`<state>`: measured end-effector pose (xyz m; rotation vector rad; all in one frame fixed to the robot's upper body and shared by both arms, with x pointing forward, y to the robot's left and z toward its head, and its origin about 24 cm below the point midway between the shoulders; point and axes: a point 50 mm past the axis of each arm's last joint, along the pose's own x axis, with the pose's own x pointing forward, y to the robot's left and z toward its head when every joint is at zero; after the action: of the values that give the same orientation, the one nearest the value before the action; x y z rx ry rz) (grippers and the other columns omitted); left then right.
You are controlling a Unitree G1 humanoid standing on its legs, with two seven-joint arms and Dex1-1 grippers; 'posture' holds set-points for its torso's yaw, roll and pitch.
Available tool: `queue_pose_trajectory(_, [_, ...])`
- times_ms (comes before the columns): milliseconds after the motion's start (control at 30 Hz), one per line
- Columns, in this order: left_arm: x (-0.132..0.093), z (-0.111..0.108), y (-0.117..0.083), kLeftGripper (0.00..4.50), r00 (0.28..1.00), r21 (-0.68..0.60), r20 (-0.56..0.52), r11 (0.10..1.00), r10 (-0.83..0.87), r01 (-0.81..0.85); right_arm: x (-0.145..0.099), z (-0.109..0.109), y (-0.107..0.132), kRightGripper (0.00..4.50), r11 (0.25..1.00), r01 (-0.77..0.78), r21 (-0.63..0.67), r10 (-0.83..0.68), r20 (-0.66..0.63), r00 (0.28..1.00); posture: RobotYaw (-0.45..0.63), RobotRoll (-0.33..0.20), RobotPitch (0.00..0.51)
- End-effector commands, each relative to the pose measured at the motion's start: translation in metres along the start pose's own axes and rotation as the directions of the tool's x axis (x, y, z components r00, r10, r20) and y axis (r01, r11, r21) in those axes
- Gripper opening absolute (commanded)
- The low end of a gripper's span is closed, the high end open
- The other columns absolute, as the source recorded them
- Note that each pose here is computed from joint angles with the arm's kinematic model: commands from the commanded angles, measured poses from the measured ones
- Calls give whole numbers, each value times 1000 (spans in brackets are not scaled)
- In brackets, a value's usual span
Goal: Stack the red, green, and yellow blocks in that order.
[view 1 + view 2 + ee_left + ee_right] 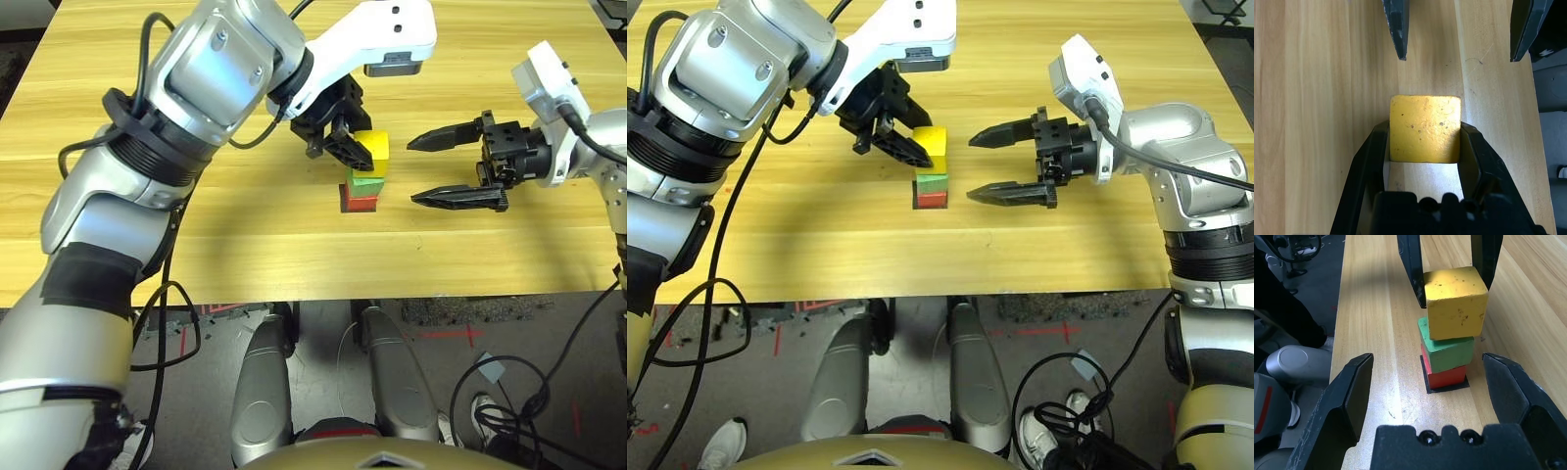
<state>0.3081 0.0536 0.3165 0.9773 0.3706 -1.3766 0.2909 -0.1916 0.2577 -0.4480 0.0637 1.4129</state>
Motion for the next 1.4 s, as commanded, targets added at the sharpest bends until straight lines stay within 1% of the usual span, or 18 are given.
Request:
queue_pose_trajectory(33, [-2, 0, -1, 3411, 1000, 19, 9, 1000, -7, 6, -2, 3, 1, 4500, 1000, -1, -21, 1, -8, 1000, -17, 96, 288])
queue_pose_trajectory(133, [-2, 2, -1, 4453, 1000, 20, 26, 1000, -10, 9, -2, 4, 1, 4500, 1000, -3, -21, 3, -8, 1000, -15, 95, 289])
queue_pose_trajectory(333, [-1, 9, -5, 4482, 998, 17, 62, 1000, -10, 9, -2, 3, 1, 4500, 1000, -9, -21, 9, -7, 1000, -5, 91, 285])
queue_pose_trajectory(467, [-9, 6, -10, 4482, 994, -4, 101, 999, -34, 35, -4, 3, 1, 4500, 1000, -12, -19, 12, 5, 1000, 2, 85, 279])
queue_pose_trajectory(533, [-15, 4, -13, 4482, 987, -28, 150, 998, -54, 59, -7, 3, 0, 4500, 1000, -10, -14, 10, 16, 1000, 6, 82, 276])
queue_pose_trajectory(633, [-27, 0, -14, 4482, 971, -94, 239, 994, -23, 47, -12, 2, 0, 4500, 1000, 7, 1, -7, 29, 1000, 11, 76, 275])
queue_pose_trajectory(667, [-31, 0, -12, 4482, 961, -115, 277, 993, 10, 23, -14, 2, -1, 4500, 1000, 23, 10, -24, 38, 999, 17, 71, 274])
queue_pose_trajectory(733, [-41, -5, -4, 4482, 922, -208, 358, 975, 150, -78, -22, 0, -5, 4500, 994, 101, 33, -104, 72, 992, 21, 64, 273])
queue_pose_trajectory(800, [-50, -16, 4, 4482, 866, -321, 395, 929, 308, -184, -29, -5, -11, 4500, 976, 211, 63, -216, 101, 971, 24, 55, 275])
queue_pose_trajectory(900, [-61, -36, 12, 4482, 754, -463, 410, 829, 513, -313, -41, -15, -21, 4500, 910, 394, 128, -410, 147, 900, 28, 47, 277])
queue_pose_trajectory(967, [-67, -54, 14, 4482, 650, -560, 405, 736, 643, -380, -51, -23, -27, 4500, 829, 522, 201, -555, 178, 813, 35, 34, 281])
queue_pose_trajectory(1033, [-70, -76, 14, 4482, 535, -652, 377, 627, 756, -427, -61, -34, -33, 4500, 726, 639, 253, -686, 203, 699, 37, 24, 283])
queue_pose_trajectory(1100, [-69, -101, 10, 4482, 429, -719, 313, 507, 847, -476, -70, -48, -35, 4500, 617, 736, 278, -787, 184, 589, 35, 16, 287])
queue_pose_trajectory(1233, [-60, -150, -7, 4482, 282, -750, 175, 314, 943, -583, -85, -72, -35, 4500, 435, 836, 334, -900, 162, 403, 36, -2, 297])
queue_pose_trajectory(1267, [-58, -168, -14, 4482, 236, -766, 116, 239, 965, -597, -88, -78, -35, 4500, 383, 857, 344, -924, 161, 348, 35, -4, 299])
queue_pose_trajectory(1300, [-56, -178, -19, 4482, 205, -776, 78, 189, 976, -602, -91, -82, -34, 4500, 349, 870, 349, -937, 161, 312, 35, -7, 299])
queue_pose_trajectory(1333, [-55, -186, -24, 4482, 171, -783, 40, 137, 985, -607, -93, -86, -33, 4500, 315, 882, 351, -948, 155, 277, 35, 0, 0])
queue_pose_trajectory(1400, [-53, -209, -38, 4482, 80, -786, -55, 6, 995, -618, -101, -98, -30, 4500, 229, 906, 356, -972, 138, 191, 40, 0, 0])
